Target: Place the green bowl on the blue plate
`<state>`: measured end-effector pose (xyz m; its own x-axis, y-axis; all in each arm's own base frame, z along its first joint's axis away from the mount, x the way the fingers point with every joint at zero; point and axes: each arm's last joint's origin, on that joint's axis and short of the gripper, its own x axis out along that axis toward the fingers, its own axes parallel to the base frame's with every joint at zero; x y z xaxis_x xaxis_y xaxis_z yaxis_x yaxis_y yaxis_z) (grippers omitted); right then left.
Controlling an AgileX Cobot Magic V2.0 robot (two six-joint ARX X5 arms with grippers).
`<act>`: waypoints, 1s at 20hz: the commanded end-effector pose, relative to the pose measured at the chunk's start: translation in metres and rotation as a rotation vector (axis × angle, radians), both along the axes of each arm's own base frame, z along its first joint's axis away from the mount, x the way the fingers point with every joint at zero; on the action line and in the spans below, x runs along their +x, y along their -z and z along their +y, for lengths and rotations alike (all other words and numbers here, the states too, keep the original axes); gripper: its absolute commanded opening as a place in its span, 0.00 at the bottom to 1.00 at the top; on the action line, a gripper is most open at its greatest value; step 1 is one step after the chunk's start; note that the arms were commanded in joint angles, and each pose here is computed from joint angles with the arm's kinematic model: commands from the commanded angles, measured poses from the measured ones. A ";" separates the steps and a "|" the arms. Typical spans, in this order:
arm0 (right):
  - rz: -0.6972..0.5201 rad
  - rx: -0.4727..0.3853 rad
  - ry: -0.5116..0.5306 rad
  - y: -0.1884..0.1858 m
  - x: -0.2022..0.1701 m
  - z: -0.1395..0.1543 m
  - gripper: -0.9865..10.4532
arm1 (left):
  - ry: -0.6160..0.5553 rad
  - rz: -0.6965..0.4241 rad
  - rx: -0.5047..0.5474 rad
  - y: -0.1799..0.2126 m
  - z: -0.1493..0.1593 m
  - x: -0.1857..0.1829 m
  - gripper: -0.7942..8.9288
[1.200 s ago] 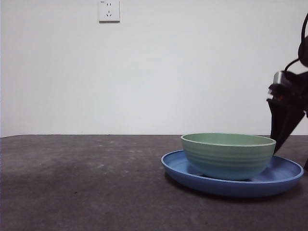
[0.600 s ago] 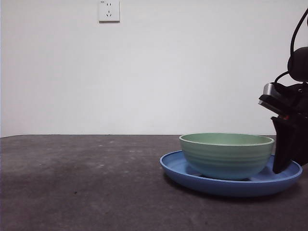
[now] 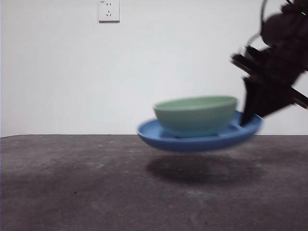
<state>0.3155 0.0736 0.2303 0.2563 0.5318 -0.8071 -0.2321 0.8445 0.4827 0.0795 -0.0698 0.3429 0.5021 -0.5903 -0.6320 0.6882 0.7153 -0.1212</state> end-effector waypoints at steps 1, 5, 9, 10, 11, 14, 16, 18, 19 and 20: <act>-0.020 0.042 -0.018 -0.010 0.004 0.024 0.09 | 0.002 -0.011 -0.010 -0.003 -0.001 0.001 0.70; -0.051 0.077 -0.066 -0.011 0.000 0.062 0.09 | 0.002 -0.011 -0.010 -0.003 -0.001 0.001 0.70; 0.009 0.072 -0.099 0.015 0.005 0.086 0.09 | 0.001 -0.010 -0.010 -0.003 -0.001 0.001 0.70; 0.038 0.060 -0.103 0.026 0.007 0.089 0.09 | 0.001 -0.009 -0.010 -0.003 -0.001 0.001 0.70; 0.060 0.051 -0.103 0.035 0.009 0.091 0.09 | 0.001 -0.009 -0.010 -0.003 -0.001 0.001 0.70; 0.093 0.040 -0.100 0.054 0.015 0.095 0.09 | -0.001 -0.007 -0.011 -0.003 -0.001 0.001 0.70; 0.099 0.032 -0.097 0.058 0.016 0.095 0.09 | -0.001 -0.007 -0.011 -0.003 -0.001 0.001 0.70; 0.098 0.024 -0.092 0.058 0.016 0.095 0.10 | -0.001 -0.007 -0.010 -0.003 -0.001 0.001 0.70; 0.101 0.014 -0.084 0.058 0.016 0.095 0.13 | -0.001 -0.007 -0.010 -0.003 -0.001 0.001 0.70; 0.104 0.001 -0.079 0.059 0.015 0.094 0.20 | -0.001 -0.007 -0.010 -0.003 -0.001 0.001 0.70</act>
<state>0.3280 0.1632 0.1715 0.1283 0.5455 -0.8282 -0.2546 0.8253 0.5041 0.0795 -0.0697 0.3429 0.5018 -0.5900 -0.6326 0.6864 0.7166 -0.1239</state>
